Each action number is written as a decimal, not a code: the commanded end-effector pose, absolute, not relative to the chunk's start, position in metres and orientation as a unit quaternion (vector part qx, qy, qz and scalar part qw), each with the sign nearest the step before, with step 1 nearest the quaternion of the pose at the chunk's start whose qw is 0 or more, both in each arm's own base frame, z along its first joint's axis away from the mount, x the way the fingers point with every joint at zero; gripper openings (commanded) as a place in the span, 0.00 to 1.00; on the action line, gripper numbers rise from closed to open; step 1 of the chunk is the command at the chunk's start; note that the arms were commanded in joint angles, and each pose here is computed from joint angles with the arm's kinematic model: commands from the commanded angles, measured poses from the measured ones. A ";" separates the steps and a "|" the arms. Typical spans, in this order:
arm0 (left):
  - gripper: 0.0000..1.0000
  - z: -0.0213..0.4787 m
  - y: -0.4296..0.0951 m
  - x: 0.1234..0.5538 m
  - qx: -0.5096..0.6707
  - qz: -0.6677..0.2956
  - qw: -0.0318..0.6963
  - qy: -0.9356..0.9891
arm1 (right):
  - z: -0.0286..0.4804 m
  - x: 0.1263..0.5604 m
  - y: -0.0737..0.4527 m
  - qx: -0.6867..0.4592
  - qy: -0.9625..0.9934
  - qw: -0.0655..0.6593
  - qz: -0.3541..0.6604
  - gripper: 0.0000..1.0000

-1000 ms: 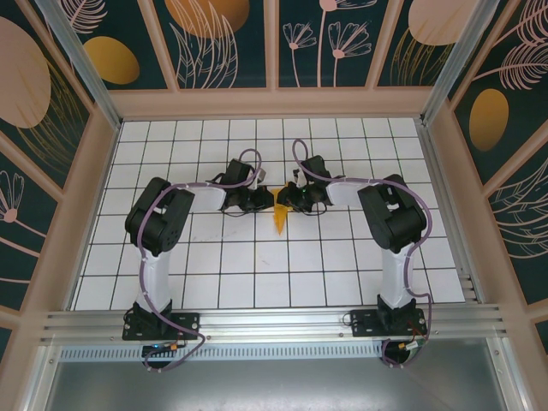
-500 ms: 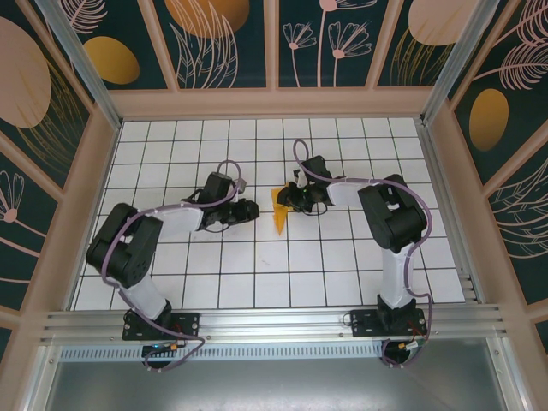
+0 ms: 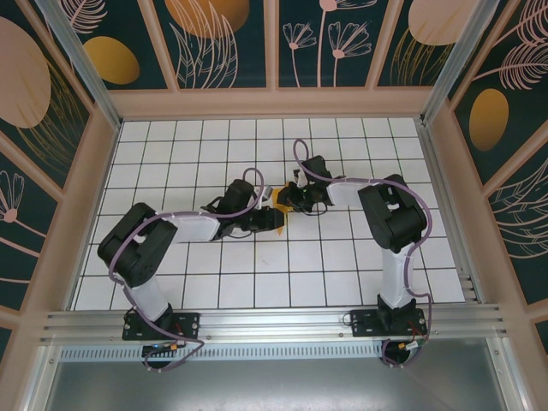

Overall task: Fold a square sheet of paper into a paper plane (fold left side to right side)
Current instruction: Fold the wing for the fifth time at the center of the table.

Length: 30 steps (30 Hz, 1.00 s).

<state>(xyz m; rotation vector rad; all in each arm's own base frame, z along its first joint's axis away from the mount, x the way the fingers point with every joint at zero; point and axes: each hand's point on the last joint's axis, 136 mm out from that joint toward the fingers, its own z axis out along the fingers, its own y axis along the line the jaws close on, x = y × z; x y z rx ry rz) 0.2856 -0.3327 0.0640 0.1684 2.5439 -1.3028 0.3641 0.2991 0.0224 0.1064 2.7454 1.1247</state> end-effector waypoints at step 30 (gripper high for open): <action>0.27 -0.031 -0.319 0.259 0.046 -0.325 0.047 0.943 | -0.005 0.365 0.287 0.037 0.938 0.073 0.336 0.27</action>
